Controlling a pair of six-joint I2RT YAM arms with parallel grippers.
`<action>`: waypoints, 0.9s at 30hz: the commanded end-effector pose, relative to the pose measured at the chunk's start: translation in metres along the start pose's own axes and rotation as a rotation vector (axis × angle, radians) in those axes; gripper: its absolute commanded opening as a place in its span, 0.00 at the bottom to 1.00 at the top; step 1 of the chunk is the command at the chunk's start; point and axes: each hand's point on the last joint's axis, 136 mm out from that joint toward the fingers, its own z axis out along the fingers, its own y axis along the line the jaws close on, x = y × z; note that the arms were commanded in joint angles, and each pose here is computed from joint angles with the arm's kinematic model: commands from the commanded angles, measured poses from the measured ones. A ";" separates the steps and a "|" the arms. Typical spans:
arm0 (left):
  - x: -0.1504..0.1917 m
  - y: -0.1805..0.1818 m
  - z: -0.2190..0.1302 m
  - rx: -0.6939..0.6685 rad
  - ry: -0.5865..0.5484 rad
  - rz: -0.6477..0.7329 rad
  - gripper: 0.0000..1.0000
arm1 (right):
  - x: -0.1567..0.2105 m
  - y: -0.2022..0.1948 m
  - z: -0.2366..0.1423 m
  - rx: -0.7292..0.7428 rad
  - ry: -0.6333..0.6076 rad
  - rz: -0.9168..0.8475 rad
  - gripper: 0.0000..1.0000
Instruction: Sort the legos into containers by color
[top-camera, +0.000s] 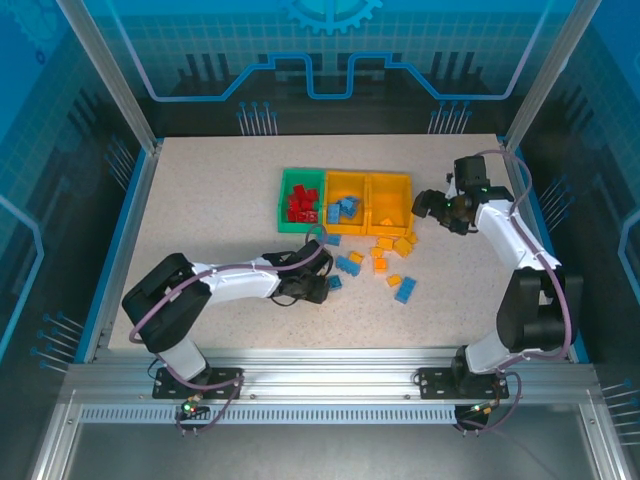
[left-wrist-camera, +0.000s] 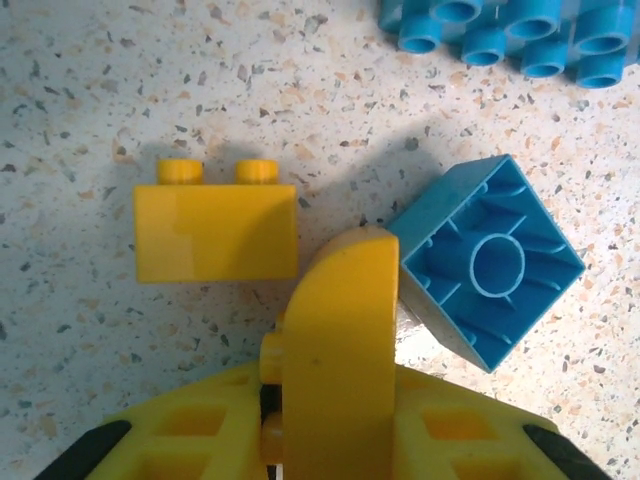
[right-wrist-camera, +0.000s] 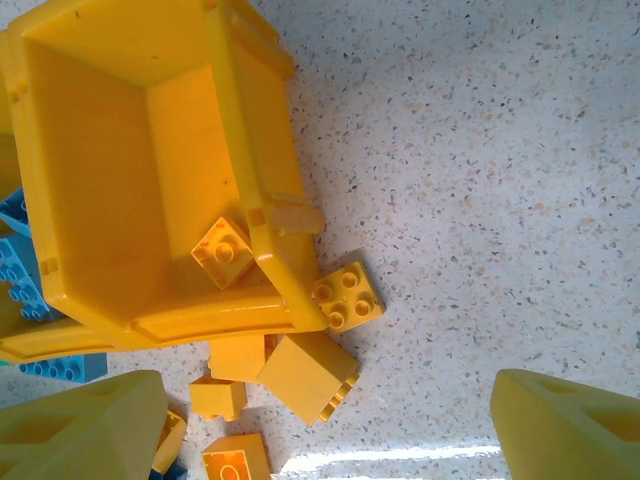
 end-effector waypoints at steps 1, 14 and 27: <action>-0.006 -0.003 -0.018 0.010 -0.031 -0.004 0.26 | 0.003 -0.008 -0.003 0.012 0.001 -0.002 0.86; -0.067 -0.031 -0.086 0.080 -0.211 0.054 0.26 | 0.059 -0.011 0.027 -0.017 0.116 -0.015 0.84; -0.220 -0.111 -0.064 0.240 -0.253 0.198 0.27 | 0.088 -0.017 0.053 0.070 0.179 -0.082 0.80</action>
